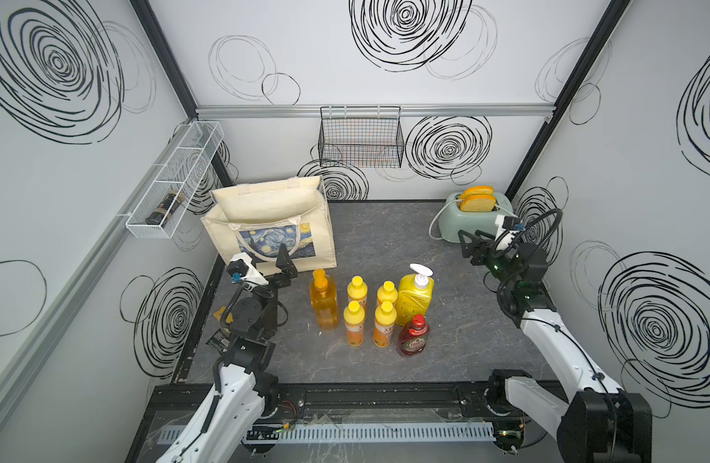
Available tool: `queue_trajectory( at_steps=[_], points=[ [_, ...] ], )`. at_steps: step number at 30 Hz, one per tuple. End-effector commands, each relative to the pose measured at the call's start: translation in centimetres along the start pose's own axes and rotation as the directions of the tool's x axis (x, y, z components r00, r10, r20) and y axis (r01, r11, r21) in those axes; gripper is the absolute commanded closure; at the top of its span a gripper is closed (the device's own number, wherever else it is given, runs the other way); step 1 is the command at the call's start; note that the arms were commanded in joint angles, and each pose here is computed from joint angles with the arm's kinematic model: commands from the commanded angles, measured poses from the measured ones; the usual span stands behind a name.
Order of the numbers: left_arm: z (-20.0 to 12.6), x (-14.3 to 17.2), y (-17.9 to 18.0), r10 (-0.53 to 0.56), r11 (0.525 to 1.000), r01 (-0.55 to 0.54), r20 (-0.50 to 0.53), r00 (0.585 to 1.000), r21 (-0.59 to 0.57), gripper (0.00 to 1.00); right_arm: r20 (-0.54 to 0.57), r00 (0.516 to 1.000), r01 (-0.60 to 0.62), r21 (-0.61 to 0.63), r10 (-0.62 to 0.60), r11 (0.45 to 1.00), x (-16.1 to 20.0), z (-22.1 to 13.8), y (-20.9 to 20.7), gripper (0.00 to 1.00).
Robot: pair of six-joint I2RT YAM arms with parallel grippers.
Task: Pack dish soap into the shopping bag
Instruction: Move the shopping bag to the center of the board.
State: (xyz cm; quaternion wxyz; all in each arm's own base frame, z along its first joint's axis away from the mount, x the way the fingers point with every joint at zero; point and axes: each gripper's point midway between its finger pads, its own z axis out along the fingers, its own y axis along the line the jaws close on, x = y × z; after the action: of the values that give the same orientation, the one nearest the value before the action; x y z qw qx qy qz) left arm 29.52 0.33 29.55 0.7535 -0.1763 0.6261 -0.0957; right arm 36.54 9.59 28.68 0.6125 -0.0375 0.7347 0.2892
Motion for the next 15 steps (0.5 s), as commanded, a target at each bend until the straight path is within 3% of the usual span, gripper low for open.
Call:
queue_trajectory(
  at_steps=[1,8,15],
  points=[
    [1.3,-1.1,-0.9,-0.130,0.990,0.133,-0.078,0.988,0.037,0.04,-0.083,0.995,0.047,-0.175,-0.062,0.983,0.2,2.2,5.9,0.24],
    [5.0,-6.8,-3.3,-0.172,0.983,0.177,-0.094,0.981,0.043,0.03,-0.148,0.984,0.040,-0.348,-0.097,0.937,-0.4,8.4,14.1,0.23],
    [5.5,-5.9,-2.3,-0.190,0.978,0.198,-0.118,0.975,0.062,0.03,-0.199,0.970,0.033,-0.456,-0.138,0.889,1.4,14.2,20.5,0.25]
  ],
)
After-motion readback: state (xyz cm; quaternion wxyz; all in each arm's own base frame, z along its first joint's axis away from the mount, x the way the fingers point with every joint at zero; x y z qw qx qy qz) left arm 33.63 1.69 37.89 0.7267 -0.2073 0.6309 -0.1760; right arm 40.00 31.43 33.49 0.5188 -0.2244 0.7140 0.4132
